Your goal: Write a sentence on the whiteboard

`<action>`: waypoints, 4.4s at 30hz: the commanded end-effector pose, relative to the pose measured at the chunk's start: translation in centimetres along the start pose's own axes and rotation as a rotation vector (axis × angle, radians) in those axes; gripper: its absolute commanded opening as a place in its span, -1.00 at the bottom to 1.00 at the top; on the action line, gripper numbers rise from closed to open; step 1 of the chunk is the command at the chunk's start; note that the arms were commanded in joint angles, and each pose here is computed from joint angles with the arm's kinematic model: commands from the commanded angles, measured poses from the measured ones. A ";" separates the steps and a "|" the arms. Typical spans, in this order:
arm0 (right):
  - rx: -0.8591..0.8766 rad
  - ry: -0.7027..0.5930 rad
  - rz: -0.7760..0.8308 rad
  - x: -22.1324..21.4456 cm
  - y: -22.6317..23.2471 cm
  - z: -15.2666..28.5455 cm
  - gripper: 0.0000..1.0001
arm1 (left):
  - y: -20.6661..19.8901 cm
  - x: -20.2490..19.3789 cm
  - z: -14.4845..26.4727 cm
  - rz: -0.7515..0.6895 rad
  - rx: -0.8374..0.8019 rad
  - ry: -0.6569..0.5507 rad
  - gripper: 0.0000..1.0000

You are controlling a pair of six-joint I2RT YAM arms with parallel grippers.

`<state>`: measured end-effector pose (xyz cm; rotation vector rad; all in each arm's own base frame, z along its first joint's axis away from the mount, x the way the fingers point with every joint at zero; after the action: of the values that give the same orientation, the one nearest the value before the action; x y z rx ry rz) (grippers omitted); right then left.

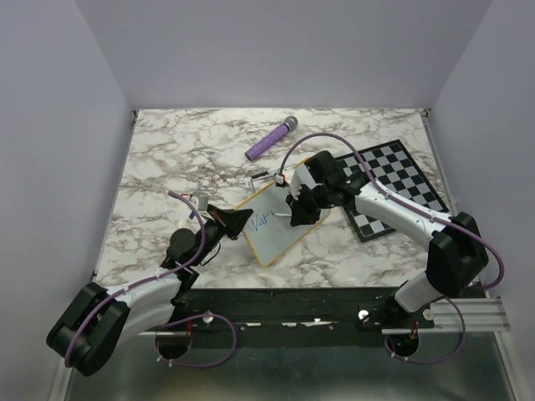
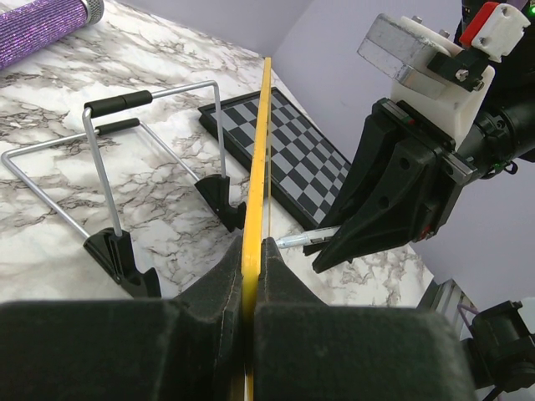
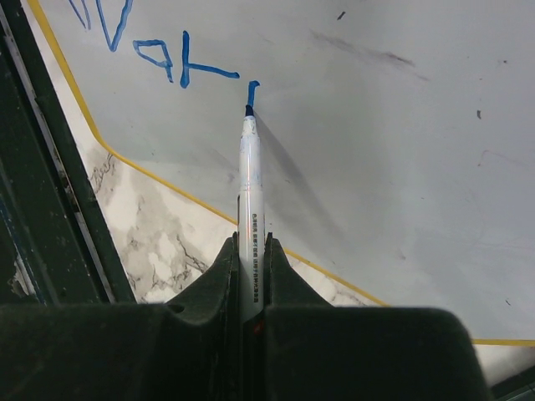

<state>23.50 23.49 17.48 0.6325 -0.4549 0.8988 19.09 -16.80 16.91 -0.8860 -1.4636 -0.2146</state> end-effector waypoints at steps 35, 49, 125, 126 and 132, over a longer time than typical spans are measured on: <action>-0.113 -0.099 -0.016 2.6 -0.4 1.3 -0.99 | -0.2 -0.2 0.2 -0.025 -0.028 -0.003 -1.00; -0.107 -0.042 -0.020 1.0 -0.8 0.9 -0.99 | -0.2 -0.2 0.1 -0.036 -0.026 0.006 -1.00; -0.068 0.072 -0.056 -1.3 -1.6 0.7 -0.99 | -0.1 -0.2 0.2 -0.041 -0.024 0.005 -1.00; -0.066 0.075 -0.053 -1.4 -1.6 0.7 -0.99 | -0.1 -0.2 0.2 -0.041 -0.024 0.005 -1.00; -0.048 0.093 -0.056 -2.0 -1.5 0.6 -0.99 | -0.1 -0.3 0.1 -0.041 -0.027 0.008 -1.00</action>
<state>24.05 21.66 17.11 0.5454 -0.4264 0.8471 19.06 -16.79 16.73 -0.8850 -1.4616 -0.2151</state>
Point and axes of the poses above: each gripper's point midway between its finger pads, its own z axis back along the fingers, its own y axis along the line the jaws close on, x = y × z, the point moved 7 cm from there along z, back along the fingers, and after that the axes turned 15 degrees about -z, right-handed, at the moved point
